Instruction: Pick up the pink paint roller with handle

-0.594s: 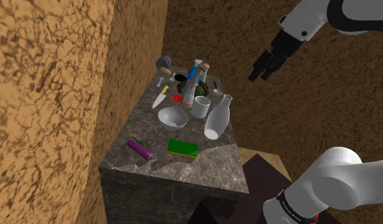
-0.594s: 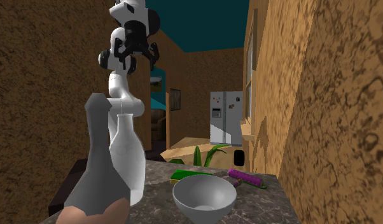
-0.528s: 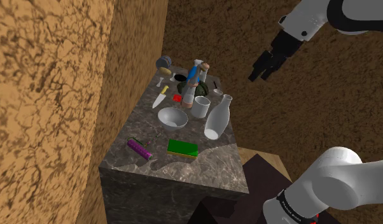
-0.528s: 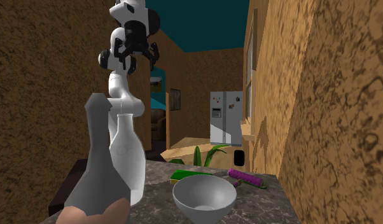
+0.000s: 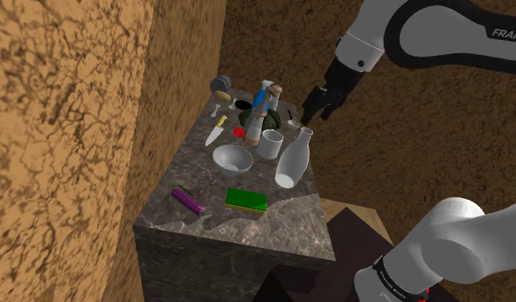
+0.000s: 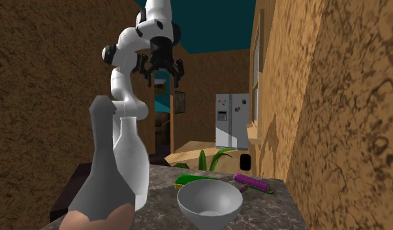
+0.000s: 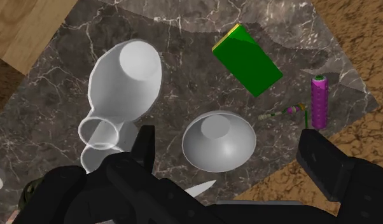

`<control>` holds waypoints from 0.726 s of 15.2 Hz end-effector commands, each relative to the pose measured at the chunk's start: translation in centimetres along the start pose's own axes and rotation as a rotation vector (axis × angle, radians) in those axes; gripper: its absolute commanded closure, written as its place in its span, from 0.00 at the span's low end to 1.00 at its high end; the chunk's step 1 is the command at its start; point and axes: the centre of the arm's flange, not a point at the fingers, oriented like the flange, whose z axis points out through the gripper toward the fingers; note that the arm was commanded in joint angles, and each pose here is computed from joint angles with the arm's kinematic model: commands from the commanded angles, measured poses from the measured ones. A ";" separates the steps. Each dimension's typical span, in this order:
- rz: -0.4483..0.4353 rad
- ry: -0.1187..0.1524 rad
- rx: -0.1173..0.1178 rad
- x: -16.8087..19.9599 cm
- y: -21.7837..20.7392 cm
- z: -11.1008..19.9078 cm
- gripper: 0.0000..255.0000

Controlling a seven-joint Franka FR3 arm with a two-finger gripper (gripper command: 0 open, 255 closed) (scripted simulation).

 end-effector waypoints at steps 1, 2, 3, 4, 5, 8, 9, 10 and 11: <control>-0.008 -0.010 -0.009 1.0 -2.0 1.8 0.00; -0.011 -0.015 -0.014 1.4 -2.9 2.7 0.00; -0.015 -0.020 -0.019 1.9 -3.9 3.6 0.00; -0.019 -0.026 -0.023 2.3 -4.9 4.5 0.00; -0.023 -0.031 -0.028 2.8 -5.8 5.4 0.00; -0.035 -0.046 -0.043 4.0 -8.7 8.2 0.00; -0.039 -0.052 -0.047 4.4 -9.6 9.1 0.00; -0.042 -0.057 -0.052 4.8 -10.6 10.1 0.00; -0.046 -0.062 -0.057 5.2 -11.5 11.0 0.00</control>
